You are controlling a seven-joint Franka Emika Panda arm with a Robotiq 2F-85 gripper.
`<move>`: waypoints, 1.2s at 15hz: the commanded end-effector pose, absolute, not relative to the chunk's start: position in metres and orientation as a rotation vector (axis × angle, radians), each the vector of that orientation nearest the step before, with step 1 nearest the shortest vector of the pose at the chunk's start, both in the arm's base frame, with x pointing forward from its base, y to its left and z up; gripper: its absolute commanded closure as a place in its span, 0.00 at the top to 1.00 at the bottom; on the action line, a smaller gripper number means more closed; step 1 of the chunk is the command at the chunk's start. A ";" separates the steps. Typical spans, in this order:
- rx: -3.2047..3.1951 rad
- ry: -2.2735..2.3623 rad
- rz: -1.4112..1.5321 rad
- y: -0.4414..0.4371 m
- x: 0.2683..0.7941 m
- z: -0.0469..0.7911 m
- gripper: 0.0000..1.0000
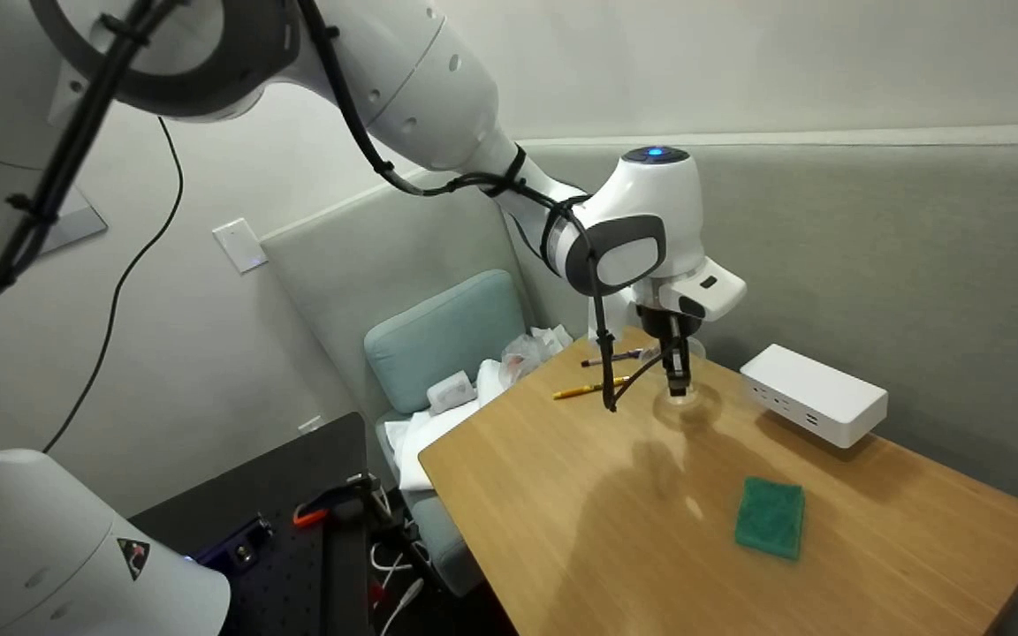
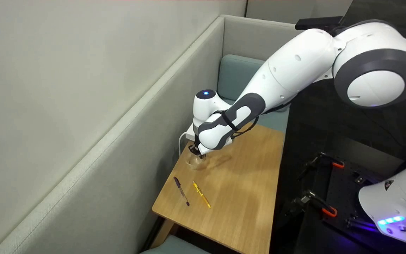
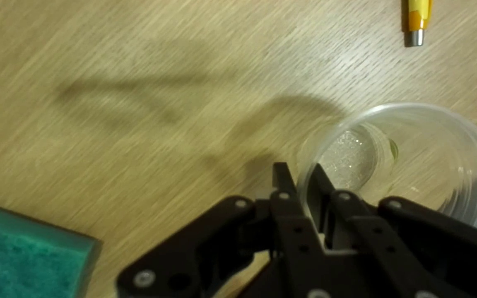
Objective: Move the cup to the right on the table
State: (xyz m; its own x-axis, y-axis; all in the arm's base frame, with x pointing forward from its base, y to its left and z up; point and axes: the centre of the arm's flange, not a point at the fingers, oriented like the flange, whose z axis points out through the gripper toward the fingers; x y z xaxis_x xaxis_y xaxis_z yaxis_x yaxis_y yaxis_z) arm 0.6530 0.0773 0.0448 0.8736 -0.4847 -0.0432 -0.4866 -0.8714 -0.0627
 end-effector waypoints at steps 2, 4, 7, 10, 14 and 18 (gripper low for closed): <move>-2.966 0.816 0.091 0.082 0.659 0.048 0.00; -2.959 0.820 0.105 0.082 0.650 0.057 0.01; -2.954 0.840 0.087 0.077 0.628 0.077 0.01; -2.943 0.895 0.080 0.064 0.597 0.099 0.01; -2.896 1.068 0.031 0.028 0.548 0.121 0.01; -2.791 1.350 -0.015 -0.026 0.499 0.124 0.01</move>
